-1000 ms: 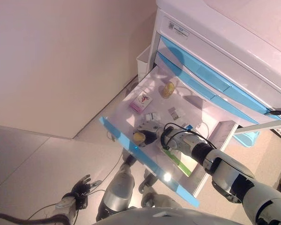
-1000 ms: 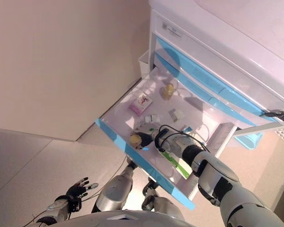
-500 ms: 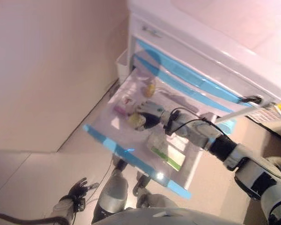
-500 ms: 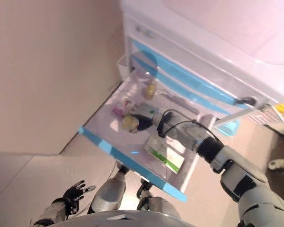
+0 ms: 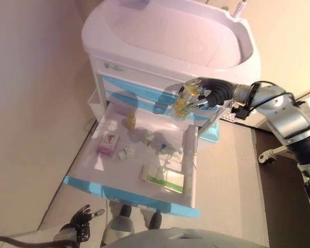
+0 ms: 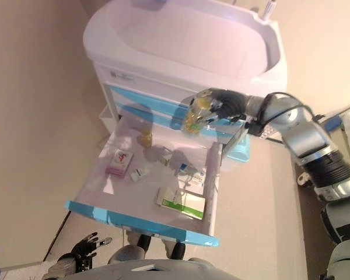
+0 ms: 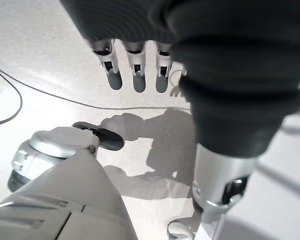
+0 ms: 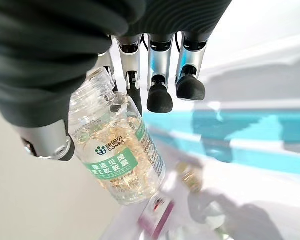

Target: Open the drawer and pick up the medicine

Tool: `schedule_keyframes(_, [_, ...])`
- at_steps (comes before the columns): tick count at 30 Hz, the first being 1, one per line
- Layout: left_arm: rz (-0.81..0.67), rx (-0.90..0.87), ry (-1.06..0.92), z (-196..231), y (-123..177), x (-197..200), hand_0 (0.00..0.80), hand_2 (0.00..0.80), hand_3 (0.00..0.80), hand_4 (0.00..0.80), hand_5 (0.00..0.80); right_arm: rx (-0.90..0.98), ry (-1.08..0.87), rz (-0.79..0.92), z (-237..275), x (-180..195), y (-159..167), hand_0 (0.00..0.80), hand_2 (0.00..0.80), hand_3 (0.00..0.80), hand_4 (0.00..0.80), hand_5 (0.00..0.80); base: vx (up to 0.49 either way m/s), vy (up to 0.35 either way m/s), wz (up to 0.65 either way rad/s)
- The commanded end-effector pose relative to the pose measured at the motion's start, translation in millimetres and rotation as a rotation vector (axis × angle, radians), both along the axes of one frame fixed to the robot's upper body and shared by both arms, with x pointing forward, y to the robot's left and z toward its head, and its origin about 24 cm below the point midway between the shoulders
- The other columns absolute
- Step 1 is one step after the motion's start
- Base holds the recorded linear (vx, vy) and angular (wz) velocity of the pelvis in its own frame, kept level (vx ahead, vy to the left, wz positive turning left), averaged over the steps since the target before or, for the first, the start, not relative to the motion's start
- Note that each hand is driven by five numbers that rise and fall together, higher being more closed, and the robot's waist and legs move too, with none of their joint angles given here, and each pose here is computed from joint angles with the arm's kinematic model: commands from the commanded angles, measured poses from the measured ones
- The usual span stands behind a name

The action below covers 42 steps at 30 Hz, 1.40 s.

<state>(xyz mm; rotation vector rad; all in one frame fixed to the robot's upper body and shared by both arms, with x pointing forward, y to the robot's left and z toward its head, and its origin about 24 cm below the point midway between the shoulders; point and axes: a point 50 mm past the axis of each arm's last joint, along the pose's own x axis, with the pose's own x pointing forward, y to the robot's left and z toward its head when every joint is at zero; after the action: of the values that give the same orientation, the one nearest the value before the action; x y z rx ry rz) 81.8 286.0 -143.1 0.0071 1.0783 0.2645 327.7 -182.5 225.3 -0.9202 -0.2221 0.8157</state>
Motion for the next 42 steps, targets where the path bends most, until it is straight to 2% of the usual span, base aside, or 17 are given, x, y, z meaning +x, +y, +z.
schedule_keyframes(1, [0.003,0.020,0.118,-6,4,-30,0.000,0.000,0.000,0.000,0.000,0.097,-0.088,-0.067,47,11,-21,0.800,0.800,0.800,0.800,0.800,0.052,0.011,-0.09])
schedule_keyframes(8, [-0.005,0.017,0.185,-7,5,-43,0.000,0.000,0.000,0.000,0.000,0.173,-0.247,-0.417,114,29,-76,0.800,0.800,0.800,0.800,0.800,0.052,0.011,0.03])
schedule_keyframes(15, [-0.007,0.019,0.198,-8,5,-49,0.000,0.000,0.000,0.000,0.000,0.244,-0.306,-0.595,147,28,-97,0.800,0.800,0.800,0.800,0.800,0.055,0.000,0.06])
schedule_keyframes(21, [-0.010,0.021,0.177,-7,5,-45,0.000,0.000,0.000,0.000,0.000,0.196,-0.330,-0.759,148,33,-112,0.800,0.800,0.800,0.800,0.800,0.026,-0.008,0.08])
schedule_keyframes(30, [-0.016,0.010,0.144,-7,1,-36,0.000,0.000,0.000,0.000,0.000,0.058,-0.360,-0.919,133,42,-125,0.800,0.800,0.800,0.800,0.800,0.006,-0.026,0.12])
schedule_keyframes(42, [-0.008,0.007,0.109,-6,1,-30,0.000,0.000,0.000,0.000,0.000,-0.061,-0.311,-0.963,119,47,-132,0.800,0.800,0.800,0.800,0.800,-0.023,-0.012,0.14])
